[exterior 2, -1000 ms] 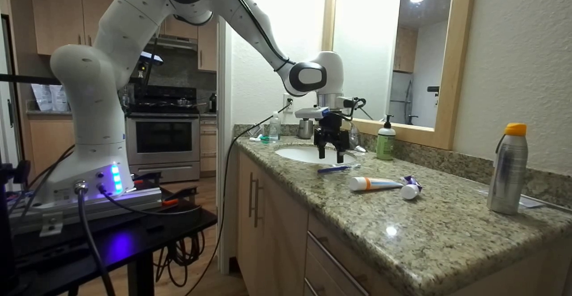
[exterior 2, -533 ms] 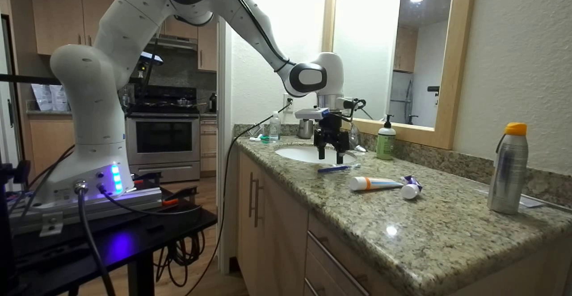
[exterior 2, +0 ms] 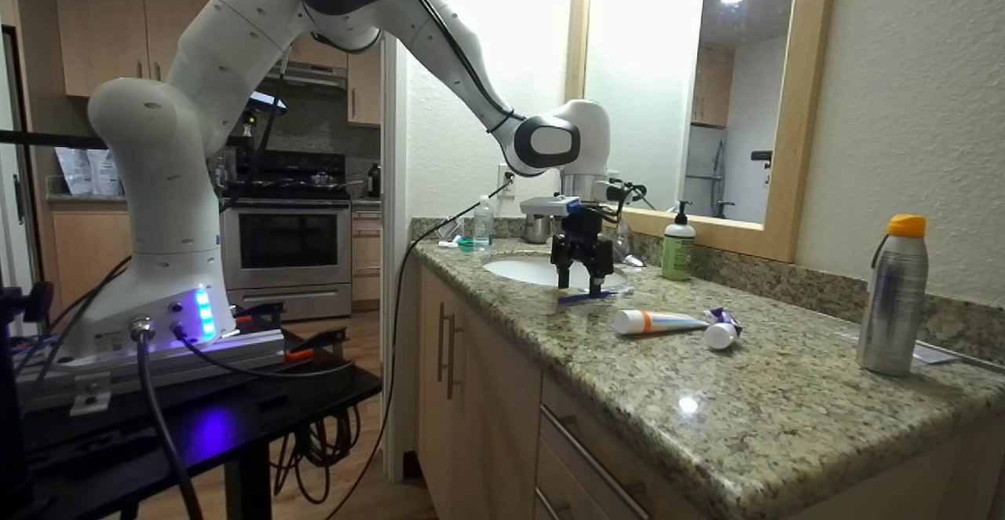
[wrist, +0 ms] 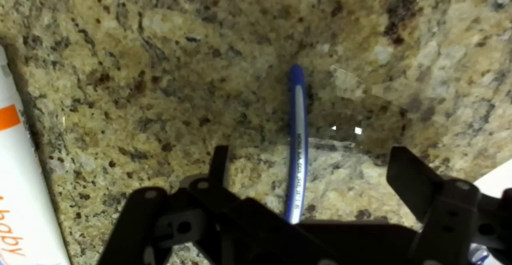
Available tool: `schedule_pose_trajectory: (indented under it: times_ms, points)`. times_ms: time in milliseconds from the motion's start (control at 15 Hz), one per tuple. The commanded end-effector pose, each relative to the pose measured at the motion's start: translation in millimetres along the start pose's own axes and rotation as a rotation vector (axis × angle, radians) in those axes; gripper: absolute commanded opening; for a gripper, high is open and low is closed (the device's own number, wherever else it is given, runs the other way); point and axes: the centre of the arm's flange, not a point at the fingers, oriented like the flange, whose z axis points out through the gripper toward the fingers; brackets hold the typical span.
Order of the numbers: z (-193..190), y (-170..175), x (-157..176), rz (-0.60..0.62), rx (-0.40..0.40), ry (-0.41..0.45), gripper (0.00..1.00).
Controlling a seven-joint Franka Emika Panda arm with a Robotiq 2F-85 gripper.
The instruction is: Put some water on the toothbrush then put it in the silver cup
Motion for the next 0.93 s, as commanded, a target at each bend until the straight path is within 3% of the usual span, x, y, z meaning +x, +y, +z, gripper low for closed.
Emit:
schedule_pose_trajectory:
  times_ms: [0,67,133,200,867]
  points:
    - [2,1,3,0.011,-0.003,-0.005,1.0]
    - [4,2,4,0.014,-0.001,-0.01,1.0]
    - [6,1,4,0.02,-0.001,-0.011,0.75]
    - [7,0,4,0.025,-0.006,-0.014,0.74]
    - [2,-11,9,0.07,-0.035,-0.016,0.02]
